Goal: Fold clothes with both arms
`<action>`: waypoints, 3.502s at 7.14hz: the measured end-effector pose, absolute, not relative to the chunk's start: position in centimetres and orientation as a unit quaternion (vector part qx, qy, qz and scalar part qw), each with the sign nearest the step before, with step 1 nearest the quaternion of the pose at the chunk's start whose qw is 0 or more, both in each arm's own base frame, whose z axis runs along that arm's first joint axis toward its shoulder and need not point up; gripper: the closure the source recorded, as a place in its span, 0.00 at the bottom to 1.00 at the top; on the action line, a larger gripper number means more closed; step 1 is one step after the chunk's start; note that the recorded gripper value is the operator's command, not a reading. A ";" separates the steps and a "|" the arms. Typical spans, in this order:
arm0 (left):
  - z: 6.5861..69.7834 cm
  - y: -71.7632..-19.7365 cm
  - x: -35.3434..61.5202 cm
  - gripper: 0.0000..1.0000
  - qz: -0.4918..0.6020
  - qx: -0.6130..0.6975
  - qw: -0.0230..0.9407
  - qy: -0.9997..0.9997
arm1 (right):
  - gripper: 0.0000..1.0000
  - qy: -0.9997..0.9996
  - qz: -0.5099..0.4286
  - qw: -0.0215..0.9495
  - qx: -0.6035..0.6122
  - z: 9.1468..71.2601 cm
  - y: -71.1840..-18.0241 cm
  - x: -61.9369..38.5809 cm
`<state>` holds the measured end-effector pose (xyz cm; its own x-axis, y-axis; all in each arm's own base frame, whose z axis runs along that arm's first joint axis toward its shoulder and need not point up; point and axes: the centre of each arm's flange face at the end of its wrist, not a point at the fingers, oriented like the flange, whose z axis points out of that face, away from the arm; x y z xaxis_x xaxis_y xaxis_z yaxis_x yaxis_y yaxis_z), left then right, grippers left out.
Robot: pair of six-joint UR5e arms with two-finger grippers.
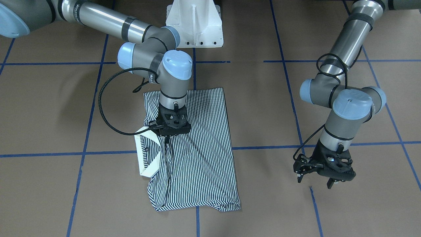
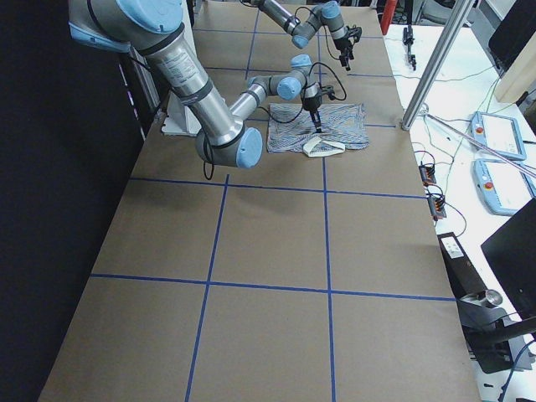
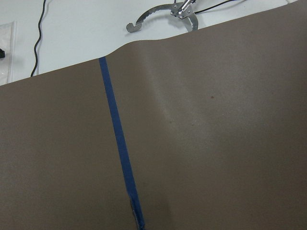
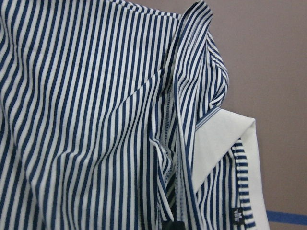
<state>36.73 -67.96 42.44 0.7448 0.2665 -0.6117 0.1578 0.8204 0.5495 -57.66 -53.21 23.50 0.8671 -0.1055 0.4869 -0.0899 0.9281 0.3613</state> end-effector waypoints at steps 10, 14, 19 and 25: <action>41.0 -67.3 37.2 0.00 0.025 0.291 0.878 0.379 | 0.00 -0.303 0.012 0.928 0.219 29.7 -54.3 -49.8; 33.3 -54.5 43.6 0.00 -0.040 0.202 0.828 0.521 | 0.00 -0.445 0.119 0.870 0.175 32.3 -45.3 -41.1; 27.9 -35.0 50.5 0.44 -0.170 0.090 0.797 0.572 | 0.00 -0.541 0.287 0.783 0.110 34.4 -35.6 -39.9; 28.7 -32.4 55.2 0.44 -0.201 0.057 0.826 0.524 | 0.00 -0.536 0.297 0.783 0.108 35.1 -35.4 -39.9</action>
<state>55.23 -32.39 28.71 0.3714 -0.2720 -0.8877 0.3906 0.9132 -0.1164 -39.93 -35.43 35.11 0.2490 0.3490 0.9035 -0.5814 0.7999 -0.1488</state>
